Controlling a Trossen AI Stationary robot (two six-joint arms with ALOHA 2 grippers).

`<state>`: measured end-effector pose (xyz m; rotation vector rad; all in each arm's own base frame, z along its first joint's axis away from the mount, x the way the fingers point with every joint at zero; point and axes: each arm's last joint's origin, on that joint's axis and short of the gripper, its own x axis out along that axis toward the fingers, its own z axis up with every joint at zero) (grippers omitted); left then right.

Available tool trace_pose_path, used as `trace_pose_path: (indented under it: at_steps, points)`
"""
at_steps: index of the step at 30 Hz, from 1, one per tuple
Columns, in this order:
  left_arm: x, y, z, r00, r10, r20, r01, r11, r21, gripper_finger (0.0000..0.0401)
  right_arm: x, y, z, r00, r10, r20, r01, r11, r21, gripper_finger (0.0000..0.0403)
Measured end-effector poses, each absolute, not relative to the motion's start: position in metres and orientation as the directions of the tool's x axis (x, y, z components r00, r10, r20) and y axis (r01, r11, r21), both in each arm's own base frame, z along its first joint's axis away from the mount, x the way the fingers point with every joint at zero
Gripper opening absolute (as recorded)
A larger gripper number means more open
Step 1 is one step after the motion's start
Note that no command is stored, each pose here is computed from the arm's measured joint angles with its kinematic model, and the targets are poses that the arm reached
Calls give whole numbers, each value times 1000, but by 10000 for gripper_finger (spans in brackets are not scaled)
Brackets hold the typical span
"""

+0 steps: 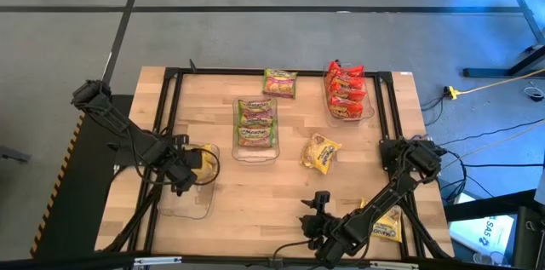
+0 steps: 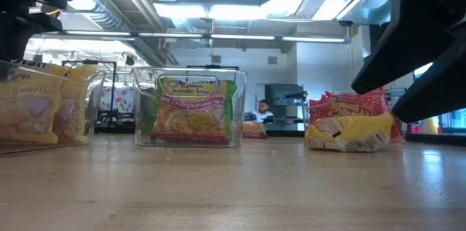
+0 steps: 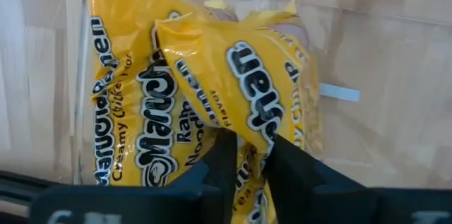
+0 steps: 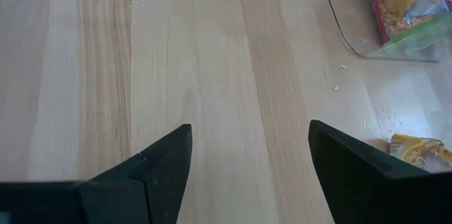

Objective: Sort Maruchan noodles
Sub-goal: Put the left yellow noodle pack into the bottom left transparent bin, then put the bottom yellow noodle pack into the bottom left transparent bin

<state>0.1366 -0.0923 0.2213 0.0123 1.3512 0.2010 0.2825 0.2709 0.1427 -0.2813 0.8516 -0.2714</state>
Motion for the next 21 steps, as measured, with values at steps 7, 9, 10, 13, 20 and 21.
trace_pose_path:
  at_steps: [7,9,10,13,20,21]
  points:
    - [138,-93,224,210,138,-968,-218,972,91,124,282,271,143,630,-344,-696,121,929,-349,253]
    - [139,-95,229,208,105,-972,-236,970,54,132,282,271,143,630,-345,-696,118,928,-353,253]
    - [139,-96,232,202,87,-975,-242,970,36,133,282,271,143,630,-345,-696,117,928,-354,253]
    - [143,-100,247,220,31,-975,-245,969,-25,135,282,271,143,633,-350,-691,121,926,-358,253]
    - [163,-110,297,513,-3,-858,-301,936,-183,135,272,273,167,679,-351,-645,155,927,-342,253]
    - [168,-114,302,583,-16,-812,-282,934,-221,135,269,274,172,684,-339,-647,147,932,-332,253]
